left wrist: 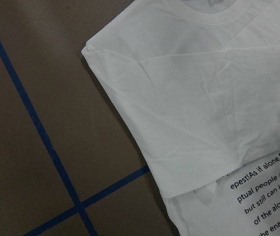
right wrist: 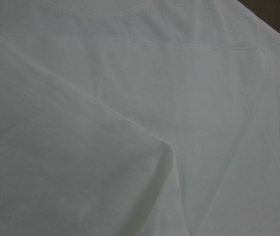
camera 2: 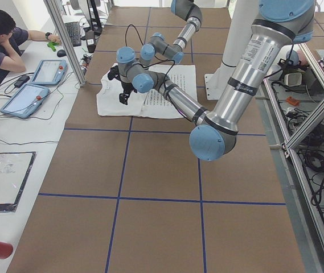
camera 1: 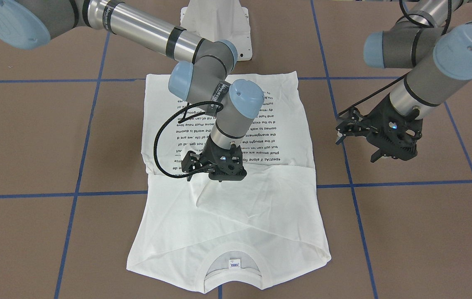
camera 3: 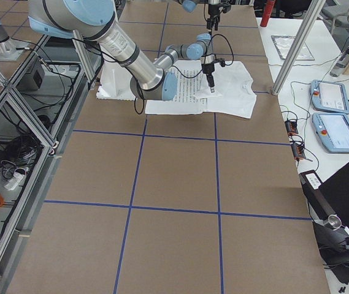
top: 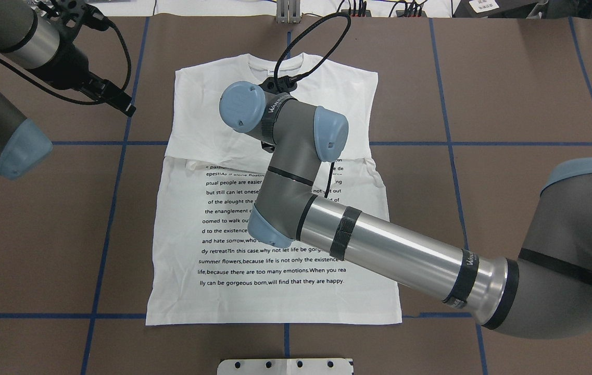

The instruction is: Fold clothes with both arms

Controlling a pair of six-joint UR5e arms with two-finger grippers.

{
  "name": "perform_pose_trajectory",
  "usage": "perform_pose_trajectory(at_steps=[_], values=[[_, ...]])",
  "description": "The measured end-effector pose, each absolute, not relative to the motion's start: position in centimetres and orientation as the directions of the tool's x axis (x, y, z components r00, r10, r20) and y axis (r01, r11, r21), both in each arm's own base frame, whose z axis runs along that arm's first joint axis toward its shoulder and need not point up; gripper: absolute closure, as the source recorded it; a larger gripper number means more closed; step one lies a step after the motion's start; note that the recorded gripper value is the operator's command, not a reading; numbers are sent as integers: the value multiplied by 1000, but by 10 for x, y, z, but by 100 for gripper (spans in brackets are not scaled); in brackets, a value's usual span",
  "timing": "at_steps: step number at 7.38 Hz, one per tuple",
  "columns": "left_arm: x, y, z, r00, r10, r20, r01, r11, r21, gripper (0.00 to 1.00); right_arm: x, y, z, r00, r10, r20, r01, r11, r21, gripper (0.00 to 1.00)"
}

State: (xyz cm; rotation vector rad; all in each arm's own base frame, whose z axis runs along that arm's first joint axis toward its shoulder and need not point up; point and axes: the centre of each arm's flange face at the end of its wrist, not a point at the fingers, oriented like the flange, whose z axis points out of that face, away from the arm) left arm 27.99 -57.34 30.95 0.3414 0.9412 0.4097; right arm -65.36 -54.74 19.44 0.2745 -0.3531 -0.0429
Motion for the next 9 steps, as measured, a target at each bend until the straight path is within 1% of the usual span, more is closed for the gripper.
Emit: perform_pose_trajectory(at_steps=[3,5,7,8,9], values=[[280,-573,309,522,478,-706,-188,872,452,0,-613,-559,212,953,-241,184,190,947,259,0],[281,-573,309,523,476,-707,-187,873,450,0,-564,-577,252,935,-339,104,305,919,250,0],[281,-573,308,522,477,-707,-186,873,451,0,-524,-603,285,912,-408,47,384,886,259,0],[281,-573,308,522,476,-708,-185,873,451,0,-508,-612,292,903,-423,74,388,877,283,0],[280,-572,307,523,474,-708,-182,874,451,0,-493,-612,297,894,-412,177,347,886,308,0]])
